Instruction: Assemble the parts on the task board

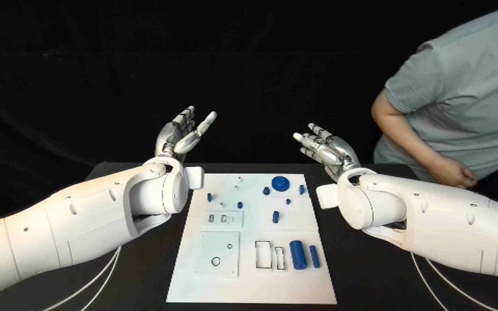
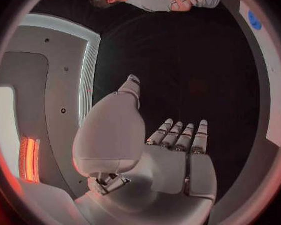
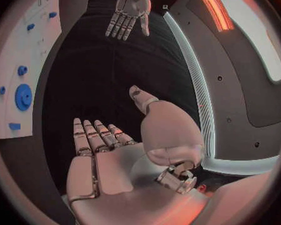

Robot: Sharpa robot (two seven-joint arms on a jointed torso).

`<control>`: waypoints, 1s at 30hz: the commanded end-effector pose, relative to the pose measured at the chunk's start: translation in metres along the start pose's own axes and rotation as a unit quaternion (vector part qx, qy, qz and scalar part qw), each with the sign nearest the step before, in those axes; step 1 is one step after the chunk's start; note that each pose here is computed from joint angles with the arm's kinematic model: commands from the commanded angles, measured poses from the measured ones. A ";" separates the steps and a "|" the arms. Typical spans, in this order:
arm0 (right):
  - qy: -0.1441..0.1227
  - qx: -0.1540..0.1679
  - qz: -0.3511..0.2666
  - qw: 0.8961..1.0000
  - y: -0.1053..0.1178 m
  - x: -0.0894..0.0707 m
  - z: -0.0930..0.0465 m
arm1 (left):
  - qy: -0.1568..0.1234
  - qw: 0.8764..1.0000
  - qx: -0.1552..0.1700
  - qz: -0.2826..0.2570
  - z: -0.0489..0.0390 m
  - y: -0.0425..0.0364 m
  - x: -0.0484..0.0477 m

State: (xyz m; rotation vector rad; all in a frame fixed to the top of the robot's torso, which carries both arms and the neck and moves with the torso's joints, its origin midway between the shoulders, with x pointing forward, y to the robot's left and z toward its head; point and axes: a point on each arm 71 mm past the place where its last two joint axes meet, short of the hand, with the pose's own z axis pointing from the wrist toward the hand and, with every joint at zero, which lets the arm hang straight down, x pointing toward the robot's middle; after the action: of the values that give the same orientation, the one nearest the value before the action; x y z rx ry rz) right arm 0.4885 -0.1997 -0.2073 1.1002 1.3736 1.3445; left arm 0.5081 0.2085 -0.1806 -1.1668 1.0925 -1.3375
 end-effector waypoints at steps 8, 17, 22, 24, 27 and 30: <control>0.099 -0.073 -0.132 0.984 0.020 0.000 0.010 | 0.024 0.999 0.013 -0.026 -0.0005 -0.0031 -0.0001; 0.122 -0.119 -0.286 0.943 0.033 -0.006 0.020 | 0.052 0.998 0.022 -0.029 -0.0067 -0.0086 -0.0024; 0.154 -0.120 -0.378 0.905 0.037 -0.007 0.026 | 0.077 0.996 0.027 -0.032 -0.0141 -0.0141 -0.0014; 0.163 -0.120 -0.410 0.889 0.038 -0.007 0.028 | 0.085 0.995 0.027 -0.033 -0.0170 -0.0161 -0.0011; 0.170 -0.119 -0.453 0.867 0.040 -0.007 0.031 | 0.096 0.995 0.025 -0.032 -0.0206 -0.0188 -0.0005; 0.174 -0.118 -0.498 0.841 0.041 -0.006 0.032 | 0.107 0.993 0.025 -0.029 -0.0242 -0.0223 0.0004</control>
State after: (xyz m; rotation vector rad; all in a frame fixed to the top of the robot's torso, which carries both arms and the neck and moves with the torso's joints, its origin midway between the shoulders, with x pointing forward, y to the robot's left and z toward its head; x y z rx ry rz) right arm 0.5228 -0.2021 -0.1612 0.0736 1.5587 1.0137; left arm 0.4841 0.2166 -0.1648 -1.0969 1.1391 -1.5019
